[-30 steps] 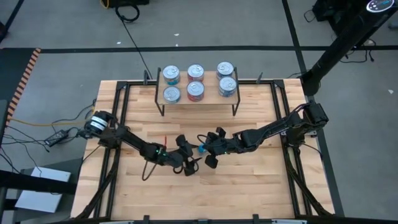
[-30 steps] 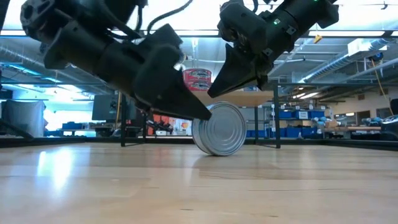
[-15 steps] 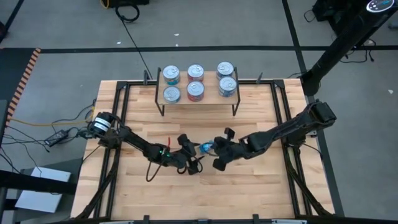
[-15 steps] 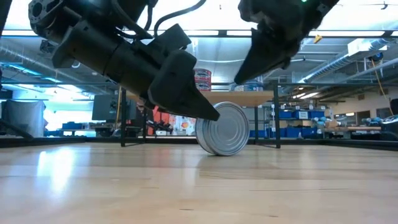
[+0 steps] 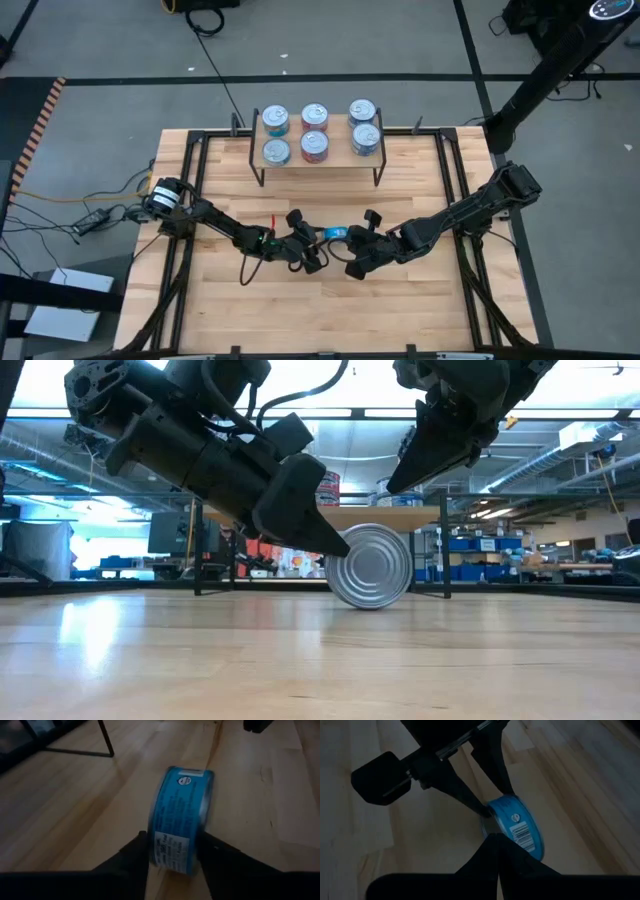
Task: Stack canned seafood by type on shelf
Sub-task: Stack the yellow blue tuna can on top of the other yellow blue tuna can on the shelf
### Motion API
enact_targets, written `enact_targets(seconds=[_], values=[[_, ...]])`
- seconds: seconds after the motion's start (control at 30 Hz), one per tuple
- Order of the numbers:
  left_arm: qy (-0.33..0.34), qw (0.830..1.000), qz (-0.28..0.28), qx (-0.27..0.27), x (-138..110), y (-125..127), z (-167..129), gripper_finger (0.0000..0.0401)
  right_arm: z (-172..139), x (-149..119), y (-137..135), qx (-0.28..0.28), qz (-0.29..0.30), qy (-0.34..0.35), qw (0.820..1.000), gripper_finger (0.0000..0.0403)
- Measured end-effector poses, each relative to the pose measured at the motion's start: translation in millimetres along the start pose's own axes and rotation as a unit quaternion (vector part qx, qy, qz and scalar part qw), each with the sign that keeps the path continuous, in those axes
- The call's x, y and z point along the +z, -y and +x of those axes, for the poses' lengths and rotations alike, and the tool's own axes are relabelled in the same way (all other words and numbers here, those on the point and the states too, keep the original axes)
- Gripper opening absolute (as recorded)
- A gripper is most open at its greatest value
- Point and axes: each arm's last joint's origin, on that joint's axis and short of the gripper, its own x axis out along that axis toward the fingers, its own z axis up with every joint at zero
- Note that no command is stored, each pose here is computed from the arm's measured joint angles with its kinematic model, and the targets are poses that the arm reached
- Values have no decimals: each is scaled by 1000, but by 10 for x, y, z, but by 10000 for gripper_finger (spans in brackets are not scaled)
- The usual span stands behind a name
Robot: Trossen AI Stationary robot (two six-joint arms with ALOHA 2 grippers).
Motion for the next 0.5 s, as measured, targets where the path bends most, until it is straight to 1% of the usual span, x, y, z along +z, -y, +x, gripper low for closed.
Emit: enact_targets(seconds=[0.2,0.33,0.43,0.5], values=[[12,999,41,-5,28,12,-6,105,-20,-22,-27,3,-6,-2,1000,9],[11,999,44,-10,27,15,-6,64,-37,-44,-44,4,-11,-6,1000,9],[5,999,46,-20,18,19,-6,43,-42,-82,-30,3,7,-27,1000,9],[0,998,49,-26,7,28,-12,36,-44,-126,-18,-2,25,-43,999,10]])
